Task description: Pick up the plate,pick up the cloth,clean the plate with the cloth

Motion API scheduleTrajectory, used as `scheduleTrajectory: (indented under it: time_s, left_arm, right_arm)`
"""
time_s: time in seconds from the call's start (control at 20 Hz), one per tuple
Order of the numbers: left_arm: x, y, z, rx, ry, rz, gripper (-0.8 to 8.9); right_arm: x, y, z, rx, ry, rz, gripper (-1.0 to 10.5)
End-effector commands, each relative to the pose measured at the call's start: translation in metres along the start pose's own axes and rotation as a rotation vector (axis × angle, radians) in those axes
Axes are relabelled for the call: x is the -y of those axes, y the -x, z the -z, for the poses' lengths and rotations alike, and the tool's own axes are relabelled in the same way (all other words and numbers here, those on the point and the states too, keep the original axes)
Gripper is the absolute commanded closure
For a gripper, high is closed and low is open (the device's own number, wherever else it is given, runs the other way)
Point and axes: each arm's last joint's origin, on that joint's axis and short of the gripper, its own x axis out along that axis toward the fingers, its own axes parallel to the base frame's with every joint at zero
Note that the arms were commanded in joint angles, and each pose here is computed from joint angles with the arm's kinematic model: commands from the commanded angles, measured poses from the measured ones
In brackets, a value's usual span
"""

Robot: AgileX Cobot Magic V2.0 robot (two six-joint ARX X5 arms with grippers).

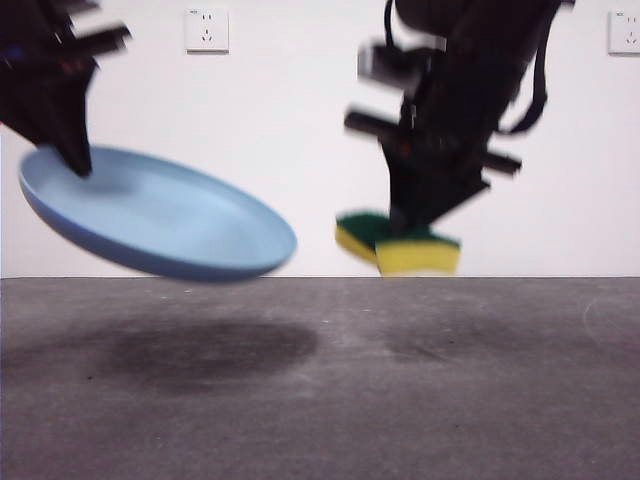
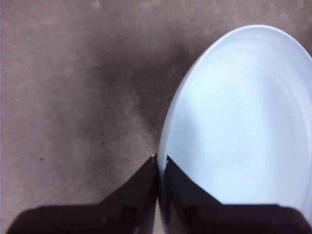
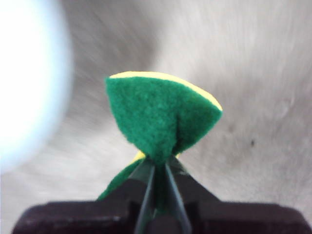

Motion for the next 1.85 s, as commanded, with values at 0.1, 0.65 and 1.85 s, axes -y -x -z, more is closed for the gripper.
scheduleTrajectory:
  time_s: [0.1,0.65,1.85]
  left_arm:
    - [0.015,-0.023,-0.003,-0.039,-0.036,0.038,8.21]
    - [0.052,-0.026,-0.010,0.043,-0.054,0.257,8.22]
    - [0.067,-0.025,-0.008,0.035,-0.088,0.292,8.21]
  right_arm:
    - [-0.019,0.024,-0.002,0.079,0.011,-0.040,9.6]
    - [-0.078,-0.007,0.002,0.061,0.132,-0.148,9.6]
    - [-0.043,-0.008,-0.013,0.168,0.092,0.022,9.6]
